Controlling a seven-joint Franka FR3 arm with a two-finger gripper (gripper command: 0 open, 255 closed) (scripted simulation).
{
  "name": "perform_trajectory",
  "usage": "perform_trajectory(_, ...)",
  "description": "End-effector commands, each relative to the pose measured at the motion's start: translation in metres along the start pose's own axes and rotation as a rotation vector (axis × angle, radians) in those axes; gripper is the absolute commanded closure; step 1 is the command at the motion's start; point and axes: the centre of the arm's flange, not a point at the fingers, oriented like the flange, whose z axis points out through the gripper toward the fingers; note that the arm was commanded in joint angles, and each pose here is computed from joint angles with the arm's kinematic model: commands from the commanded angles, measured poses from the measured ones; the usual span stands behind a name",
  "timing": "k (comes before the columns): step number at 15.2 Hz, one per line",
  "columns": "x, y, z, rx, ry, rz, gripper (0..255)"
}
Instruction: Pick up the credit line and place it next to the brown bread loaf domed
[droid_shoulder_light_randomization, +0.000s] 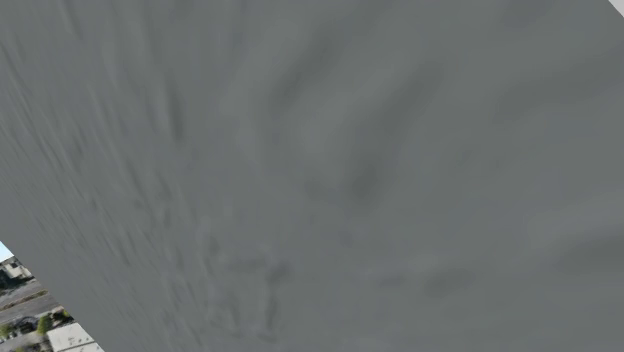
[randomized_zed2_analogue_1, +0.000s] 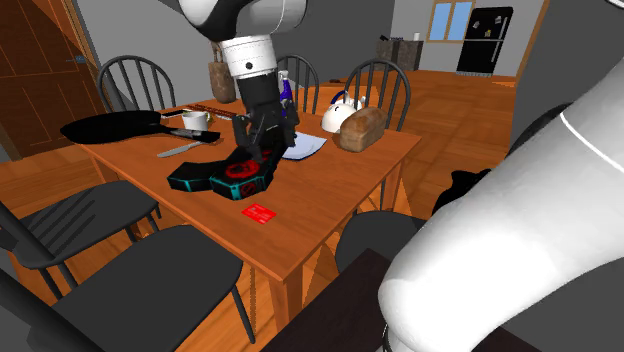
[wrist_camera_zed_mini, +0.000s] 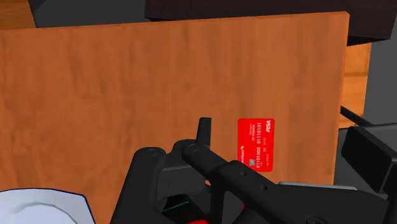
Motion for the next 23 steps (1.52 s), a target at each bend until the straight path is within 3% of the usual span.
perform_trajectory(1, 0.028, -0.001, 0.021, 0.006, -0.067, -0.019, 0)
perform_trajectory(11, 0.144, -0.02, 0.143, 0.036, -0.389, -0.11, 0)
perform_trajectory(12, 0.147, -0.021, 0.147, 0.037, -0.398, -0.112, 0)
perform_trajectory(19, 0.131, -0.021, 0.184, 0.037, -0.398, -0.112, 0)
perform_trajectory(23, 0.131, -0.021, 0.184, 0.037, -0.398, -0.112, 0)
